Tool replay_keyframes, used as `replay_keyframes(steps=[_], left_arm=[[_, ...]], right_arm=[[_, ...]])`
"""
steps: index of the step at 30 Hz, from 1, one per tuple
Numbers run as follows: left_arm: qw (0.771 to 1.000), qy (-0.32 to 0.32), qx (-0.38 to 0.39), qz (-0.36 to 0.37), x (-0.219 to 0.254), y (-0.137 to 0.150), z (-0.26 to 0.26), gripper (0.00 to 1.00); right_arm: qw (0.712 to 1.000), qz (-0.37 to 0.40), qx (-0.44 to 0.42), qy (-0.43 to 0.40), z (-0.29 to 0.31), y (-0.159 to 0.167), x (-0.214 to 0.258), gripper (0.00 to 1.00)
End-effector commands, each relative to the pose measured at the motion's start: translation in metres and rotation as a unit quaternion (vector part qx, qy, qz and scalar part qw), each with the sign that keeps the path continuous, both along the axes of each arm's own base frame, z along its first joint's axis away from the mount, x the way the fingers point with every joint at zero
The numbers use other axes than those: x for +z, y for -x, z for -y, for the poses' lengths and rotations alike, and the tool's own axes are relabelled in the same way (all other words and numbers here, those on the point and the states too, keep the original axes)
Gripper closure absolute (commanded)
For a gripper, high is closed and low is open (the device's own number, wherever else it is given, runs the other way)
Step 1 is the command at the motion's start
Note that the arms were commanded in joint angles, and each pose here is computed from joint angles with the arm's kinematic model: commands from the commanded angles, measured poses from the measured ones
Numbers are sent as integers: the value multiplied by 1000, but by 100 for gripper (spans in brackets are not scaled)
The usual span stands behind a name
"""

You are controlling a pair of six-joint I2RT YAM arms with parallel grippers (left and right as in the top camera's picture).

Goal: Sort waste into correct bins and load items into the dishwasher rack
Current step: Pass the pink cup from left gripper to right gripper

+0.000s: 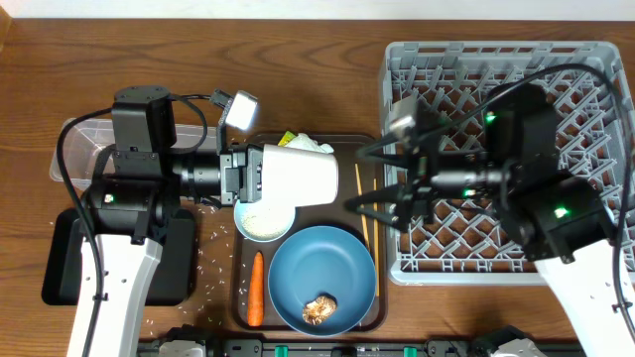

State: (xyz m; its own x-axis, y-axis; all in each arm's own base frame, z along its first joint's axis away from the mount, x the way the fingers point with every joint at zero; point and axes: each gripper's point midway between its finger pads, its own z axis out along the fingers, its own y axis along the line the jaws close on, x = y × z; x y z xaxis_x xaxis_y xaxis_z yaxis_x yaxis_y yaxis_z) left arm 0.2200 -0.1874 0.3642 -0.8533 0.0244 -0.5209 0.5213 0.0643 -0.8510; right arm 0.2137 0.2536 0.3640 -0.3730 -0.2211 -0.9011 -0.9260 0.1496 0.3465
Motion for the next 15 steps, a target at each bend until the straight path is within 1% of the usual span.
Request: replay_keyframes(steps=[1,4,8,11,14,15], left_arm=[[1000,18,-19,3,12,7,-1,94],[1000,18,-19,-2,12,7,-1,94],[1000,18,-19,-2,12,7,-1,94],[1000,18,-19,-2,12,7,-1,94],[1000,18,-19,-2,12,7,-1,94],[1000,18,-19,-1,12,7,-1,94]], right_arm=[[998,57,35,-10,-12,10,8,14],[996,78,43,-20,-17,11,15,13],[992,103,63,-34,-29,15,22,13],[990,113,75,-41,-38,16,23,16],[991,104,77,-43,-43,13,21,21],[991,100,76,-44,-44,12,20,21]])
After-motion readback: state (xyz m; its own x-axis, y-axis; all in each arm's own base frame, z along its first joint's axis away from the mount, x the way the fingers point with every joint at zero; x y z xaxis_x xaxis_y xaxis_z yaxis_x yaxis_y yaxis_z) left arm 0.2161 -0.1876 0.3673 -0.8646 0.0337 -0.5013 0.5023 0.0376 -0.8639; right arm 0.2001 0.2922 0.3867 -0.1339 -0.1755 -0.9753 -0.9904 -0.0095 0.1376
